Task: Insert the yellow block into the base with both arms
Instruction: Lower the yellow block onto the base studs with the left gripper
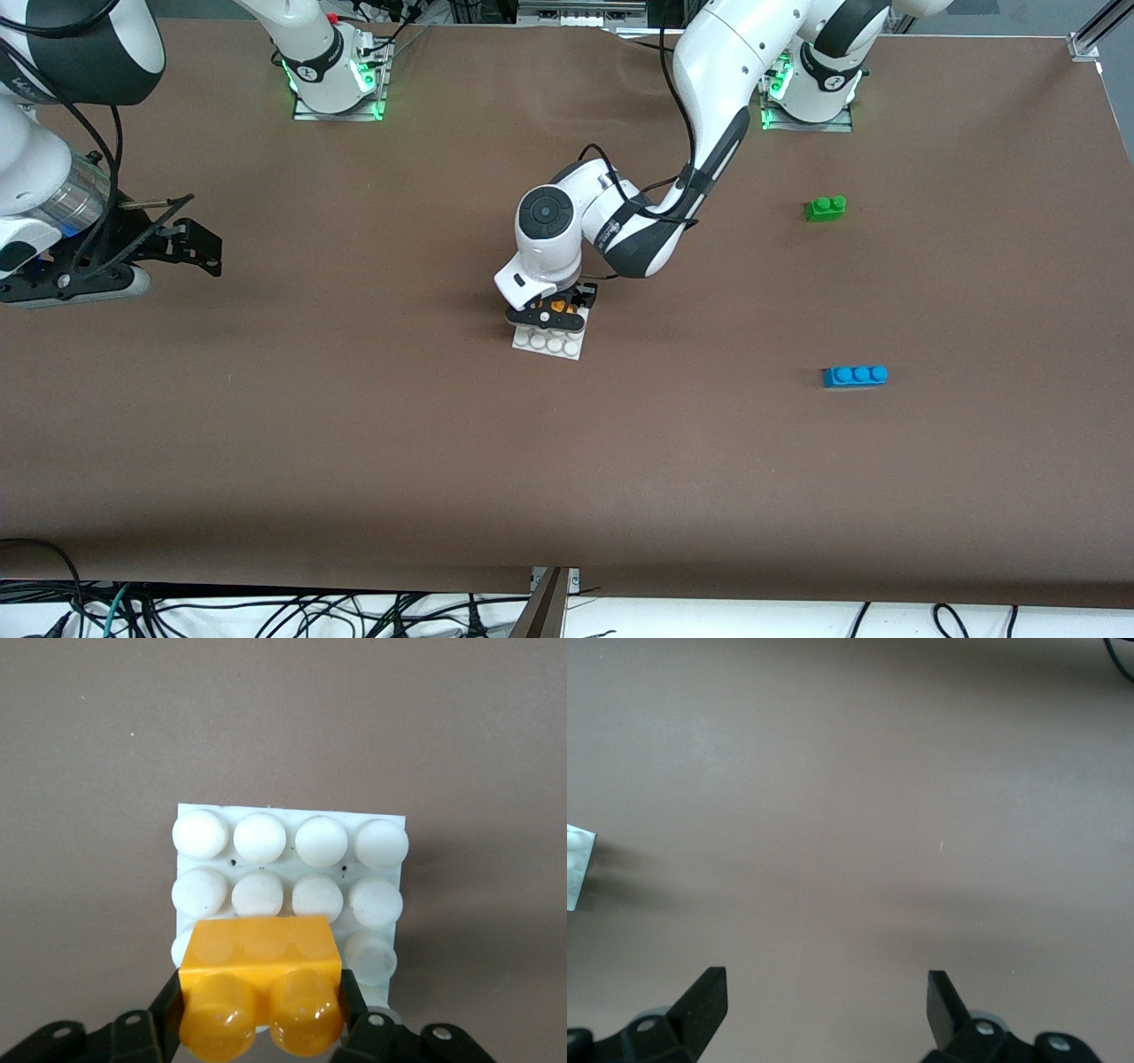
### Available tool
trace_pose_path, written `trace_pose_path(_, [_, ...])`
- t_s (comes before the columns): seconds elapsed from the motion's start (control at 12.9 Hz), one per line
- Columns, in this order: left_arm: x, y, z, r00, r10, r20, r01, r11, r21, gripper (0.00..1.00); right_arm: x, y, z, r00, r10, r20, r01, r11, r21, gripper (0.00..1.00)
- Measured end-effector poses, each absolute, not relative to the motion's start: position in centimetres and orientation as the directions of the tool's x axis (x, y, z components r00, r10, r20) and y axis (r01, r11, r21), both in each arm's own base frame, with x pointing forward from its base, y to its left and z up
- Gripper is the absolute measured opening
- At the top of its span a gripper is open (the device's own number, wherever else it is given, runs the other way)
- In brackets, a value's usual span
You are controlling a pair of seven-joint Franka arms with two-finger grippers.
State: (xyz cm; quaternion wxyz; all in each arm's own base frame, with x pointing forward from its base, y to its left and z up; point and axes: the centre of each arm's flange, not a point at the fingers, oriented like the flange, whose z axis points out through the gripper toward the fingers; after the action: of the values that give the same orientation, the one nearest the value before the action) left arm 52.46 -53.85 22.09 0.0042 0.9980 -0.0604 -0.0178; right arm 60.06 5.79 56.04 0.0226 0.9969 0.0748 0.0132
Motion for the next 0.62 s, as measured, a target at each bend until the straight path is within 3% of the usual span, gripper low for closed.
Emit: trace_pose_path(0.62, [52.2, -54.1, 21.9, 0.986, -0.162, -0.037, -0.162, -0.987, 0.013, 0.69, 59.0, 4.1, 58.2, 0.992, 0.122, 0.042, 0.12, -0.992, 0.047, 1.0])
